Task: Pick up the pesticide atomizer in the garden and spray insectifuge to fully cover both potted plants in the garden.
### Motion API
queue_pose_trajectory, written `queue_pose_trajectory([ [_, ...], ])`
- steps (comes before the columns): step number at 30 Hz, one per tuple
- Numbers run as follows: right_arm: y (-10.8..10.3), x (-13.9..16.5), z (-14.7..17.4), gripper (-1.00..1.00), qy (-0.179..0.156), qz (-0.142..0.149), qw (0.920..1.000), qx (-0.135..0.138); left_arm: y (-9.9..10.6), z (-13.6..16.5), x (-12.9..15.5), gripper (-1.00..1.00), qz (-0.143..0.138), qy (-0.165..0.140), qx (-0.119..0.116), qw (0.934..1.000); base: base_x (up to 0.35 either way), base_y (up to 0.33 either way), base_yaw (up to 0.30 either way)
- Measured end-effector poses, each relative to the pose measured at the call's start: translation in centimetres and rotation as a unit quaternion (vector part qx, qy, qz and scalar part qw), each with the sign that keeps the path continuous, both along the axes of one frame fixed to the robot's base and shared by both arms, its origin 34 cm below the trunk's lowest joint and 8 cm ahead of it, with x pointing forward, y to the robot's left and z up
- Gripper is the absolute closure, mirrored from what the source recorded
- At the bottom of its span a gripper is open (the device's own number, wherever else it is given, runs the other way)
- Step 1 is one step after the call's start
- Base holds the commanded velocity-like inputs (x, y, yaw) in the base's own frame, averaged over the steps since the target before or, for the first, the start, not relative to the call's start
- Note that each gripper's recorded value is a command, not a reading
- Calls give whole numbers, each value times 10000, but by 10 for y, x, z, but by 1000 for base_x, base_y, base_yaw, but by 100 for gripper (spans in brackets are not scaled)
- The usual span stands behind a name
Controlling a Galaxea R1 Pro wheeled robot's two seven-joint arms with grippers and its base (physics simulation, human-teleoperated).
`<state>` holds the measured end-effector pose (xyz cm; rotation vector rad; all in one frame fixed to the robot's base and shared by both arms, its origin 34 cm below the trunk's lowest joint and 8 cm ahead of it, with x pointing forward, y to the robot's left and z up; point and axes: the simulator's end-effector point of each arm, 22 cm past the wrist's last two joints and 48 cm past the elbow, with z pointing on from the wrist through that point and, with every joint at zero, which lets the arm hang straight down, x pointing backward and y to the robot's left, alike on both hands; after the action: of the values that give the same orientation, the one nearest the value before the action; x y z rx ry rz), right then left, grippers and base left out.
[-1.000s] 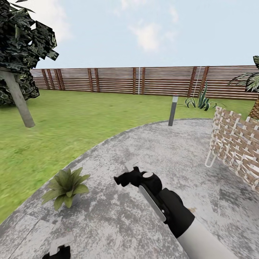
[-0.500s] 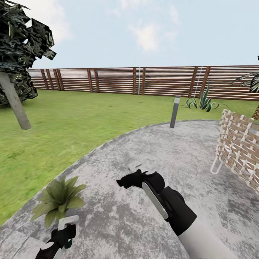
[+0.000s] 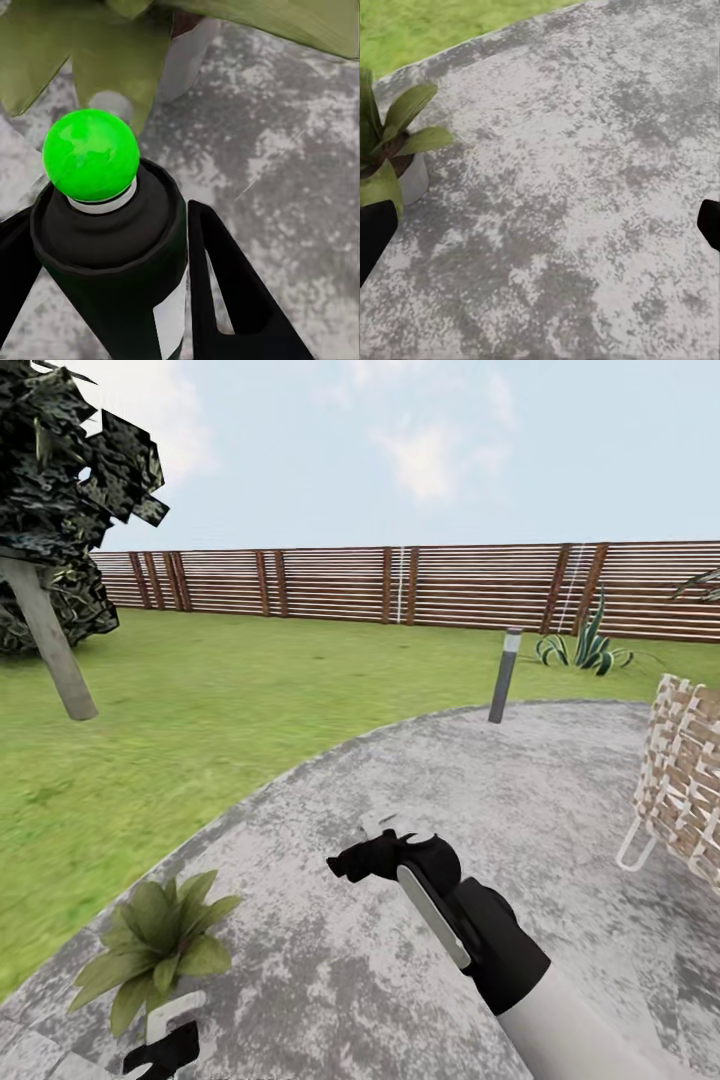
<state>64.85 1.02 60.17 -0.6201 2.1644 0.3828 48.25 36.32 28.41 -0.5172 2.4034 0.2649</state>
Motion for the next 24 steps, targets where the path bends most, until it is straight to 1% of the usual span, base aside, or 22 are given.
queue_pose_trajectory([
  [1, 1, 0, 3, -100, -26, 10, 10000, 13, 4, 0, -3, 100, 170, 25, 46, 9998, 3, 0, 263],
  [2, 1, 0, 5, -100, -51, 15, 10000, 24, 6, 0, -5, 100, 267, 31, 78, 9996, 1, 0, 263],
  [4, 2, 0, 7, -100, -75, 23, 10000, 33, 7, 2, -4, 100, 377, -44, 117, 9992, 0, 0, 263],
  [9, 0, 0, 8, -100, -86, 16, 10000, 30, 2, 4, 0, 100, 313, -139, 67, 9994, 0, 0, 248],
  [12, -1, 1, 9, -100, -116, 8, 9999, 35, -2, 5, 2, 100, 270, -160, 55, 9995, 0, 0, 61],
  [15, -2, 2, 14, -100, -171, 6, 9998, 57, -24, 4, 5, 100, 254, -188, -89, 9995, 0, 0, 4],
  [16, -2, 2, 14, -100, -178, 4, 9998, 59, -37, 6, 8, 100, 263, -227, -172, 9992, 0, 0, 0],
  [17, -2, 2, 14, -100, -180, 4, 9998, 62, -56, 11, 14, 100, 287, -308, -276, 9987, 0, 0, 0],
  [18, -2, 2, 14, -100, -182, 4, 9998, 63, -71, 21, 21, 100, 387, -412, -294, 9980, 0, 0, 0],
  [20, -2, 2, 14, -100, -185, 4, 9998, 65, -72, 41, 31, 100, 611, -671, -35, 9959, 0, 0, 0],
  [21, -2, 3, 15, -100, -190, 4, 9998, 66, -73, 51, 34, 100, 689, -837, 148, 9940, 0, 0, 0],
  [22, -2, 3, 15, -100, -195, 4, 9998, 68, -75, 60, 34, 100, 823, -928, 370, 9916, 0, 0, 0],
  [24, -1, 2, 17, -100, -215, 11, 9997, 79, -85, 70, 37, 100, 933, -1009, 359, 9899, 0, 0, 0],
])
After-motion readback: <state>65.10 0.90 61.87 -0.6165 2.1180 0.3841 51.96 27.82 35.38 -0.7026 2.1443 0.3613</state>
